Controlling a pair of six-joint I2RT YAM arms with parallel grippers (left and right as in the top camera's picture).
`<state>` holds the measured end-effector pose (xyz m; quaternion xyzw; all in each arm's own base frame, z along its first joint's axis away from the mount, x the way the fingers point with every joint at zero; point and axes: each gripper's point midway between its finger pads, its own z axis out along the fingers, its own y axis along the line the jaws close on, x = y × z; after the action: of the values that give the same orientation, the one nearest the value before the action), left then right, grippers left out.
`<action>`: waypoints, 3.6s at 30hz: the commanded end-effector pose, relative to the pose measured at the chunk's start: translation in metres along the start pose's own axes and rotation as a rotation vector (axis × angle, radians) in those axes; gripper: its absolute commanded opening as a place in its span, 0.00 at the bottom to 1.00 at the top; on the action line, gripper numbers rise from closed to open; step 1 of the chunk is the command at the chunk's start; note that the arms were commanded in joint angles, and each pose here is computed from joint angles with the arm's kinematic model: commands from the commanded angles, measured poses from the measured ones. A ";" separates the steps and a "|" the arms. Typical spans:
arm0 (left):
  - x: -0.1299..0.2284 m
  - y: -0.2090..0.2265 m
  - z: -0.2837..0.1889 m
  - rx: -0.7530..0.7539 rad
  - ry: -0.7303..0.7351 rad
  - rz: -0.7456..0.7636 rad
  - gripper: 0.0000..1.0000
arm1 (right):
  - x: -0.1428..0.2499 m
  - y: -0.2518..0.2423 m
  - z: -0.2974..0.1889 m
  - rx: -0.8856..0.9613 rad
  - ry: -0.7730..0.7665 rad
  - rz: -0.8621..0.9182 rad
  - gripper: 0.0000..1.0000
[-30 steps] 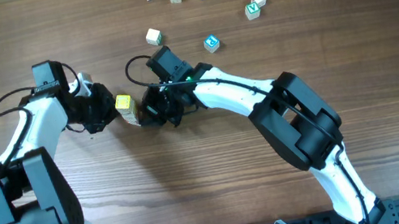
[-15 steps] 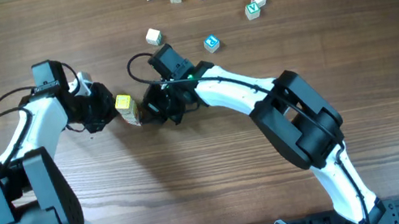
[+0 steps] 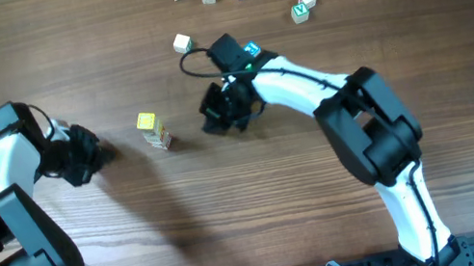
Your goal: Form a tower
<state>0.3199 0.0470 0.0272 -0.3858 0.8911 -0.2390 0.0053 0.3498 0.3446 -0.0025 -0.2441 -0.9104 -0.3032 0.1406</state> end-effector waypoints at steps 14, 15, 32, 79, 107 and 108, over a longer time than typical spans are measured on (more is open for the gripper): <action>0.054 -0.038 0.011 0.162 0.187 0.423 0.04 | -0.069 -0.079 -0.048 0.264 -0.170 -0.187 0.12; 0.054 -0.036 0.014 0.135 0.182 0.437 0.04 | -0.070 -0.078 -0.048 0.263 -0.169 -0.203 0.12; 0.054 -0.021 0.030 0.090 0.159 0.432 0.04 | -0.069 -0.078 -0.048 0.265 -0.167 -0.211 0.08; 0.026 0.001 0.042 -0.165 0.004 0.264 0.04 | -0.069 -0.077 -0.048 0.260 -0.161 -0.226 0.04; 0.060 -0.021 0.037 0.197 0.195 0.031 0.04 | -0.069 -0.078 -0.048 0.262 -0.163 -0.229 0.05; 0.061 -0.024 0.036 0.212 0.202 0.029 0.04 | -0.069 -0.078 -0.048 0.262 -0.164 -0.229 0.05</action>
<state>0.2968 -0.0149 0.0089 -0.3413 0.8798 -0.3292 -0.0324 0.3712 0.2577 -0.0042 -0.1387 -0.9600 -0.2318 0.0742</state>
